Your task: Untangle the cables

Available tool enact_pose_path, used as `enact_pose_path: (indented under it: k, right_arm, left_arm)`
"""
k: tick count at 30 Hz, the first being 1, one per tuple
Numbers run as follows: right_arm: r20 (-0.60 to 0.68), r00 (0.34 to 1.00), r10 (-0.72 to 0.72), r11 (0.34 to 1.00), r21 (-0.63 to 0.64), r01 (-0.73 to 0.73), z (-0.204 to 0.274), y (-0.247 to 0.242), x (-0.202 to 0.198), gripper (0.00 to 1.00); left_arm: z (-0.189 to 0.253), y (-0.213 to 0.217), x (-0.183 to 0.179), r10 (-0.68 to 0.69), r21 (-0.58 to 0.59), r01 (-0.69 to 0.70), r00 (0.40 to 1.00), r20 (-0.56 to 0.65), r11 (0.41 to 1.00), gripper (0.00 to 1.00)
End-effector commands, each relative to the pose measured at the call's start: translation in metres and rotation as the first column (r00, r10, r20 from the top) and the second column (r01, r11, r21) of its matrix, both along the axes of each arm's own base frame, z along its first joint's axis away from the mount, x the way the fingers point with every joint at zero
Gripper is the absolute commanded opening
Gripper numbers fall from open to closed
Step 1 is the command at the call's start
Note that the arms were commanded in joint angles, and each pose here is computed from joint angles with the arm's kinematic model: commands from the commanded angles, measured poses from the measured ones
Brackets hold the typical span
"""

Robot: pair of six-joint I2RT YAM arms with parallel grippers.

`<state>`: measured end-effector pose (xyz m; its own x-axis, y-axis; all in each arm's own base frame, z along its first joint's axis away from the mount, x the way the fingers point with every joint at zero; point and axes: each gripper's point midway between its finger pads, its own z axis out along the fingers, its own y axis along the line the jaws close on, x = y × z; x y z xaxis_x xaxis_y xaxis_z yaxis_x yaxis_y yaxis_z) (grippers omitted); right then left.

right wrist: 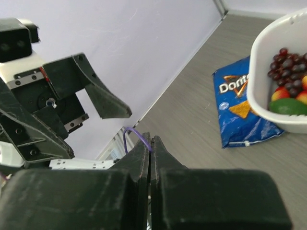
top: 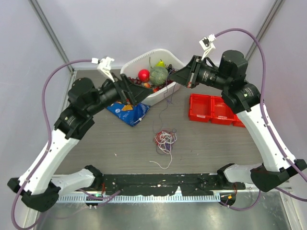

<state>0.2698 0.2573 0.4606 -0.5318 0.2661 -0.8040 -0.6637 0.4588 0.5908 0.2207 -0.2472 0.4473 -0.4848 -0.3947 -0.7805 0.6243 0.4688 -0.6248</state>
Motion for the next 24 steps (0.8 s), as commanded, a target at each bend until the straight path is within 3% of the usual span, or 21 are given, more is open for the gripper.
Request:
enact_pose_path:
  k: [1, 10, 21, 24]
  right_arm:
    - [-0.084, 0.994, 0.077, 0.995, 0.065, -0.072, 0.008, 0.009, -0.011, 0.01]
    - [-0.18, 0.979, 0.094, 0.993, 0.094, -0.078, -0.004, 0.015, -0.012, 0.01]
    - [-0.203, 0.973, 0.113, 0.991, 0.097, -0.094, -0.008, 0.02, -0.015, 0.01]
    - [-0.208, 0.972, 0.108, 0.992, 0.088, -0.092, -0.01, 0.02, -0.014, 0.01]
  left_arm:
    - [0.027, -0.025, 0.008, -0.061, 0.069, 0.049, 0.98, 0.189, 0.996, 0.87]
    - [0.004, -0.073, 0.017, -0.182, 0.189, 0.146, 0.964, 0.192, 0.971, 0.68]
    - [0.002, -0.105, 0.021, -0.264, 0.133, 0.245, 0.951, 0.16, 0.96, 0.49]
    - [0.0, -0.111, 0.019, -0.288, 0.115, 0.273, 0.948, 0.139, 0.955, 0.39]
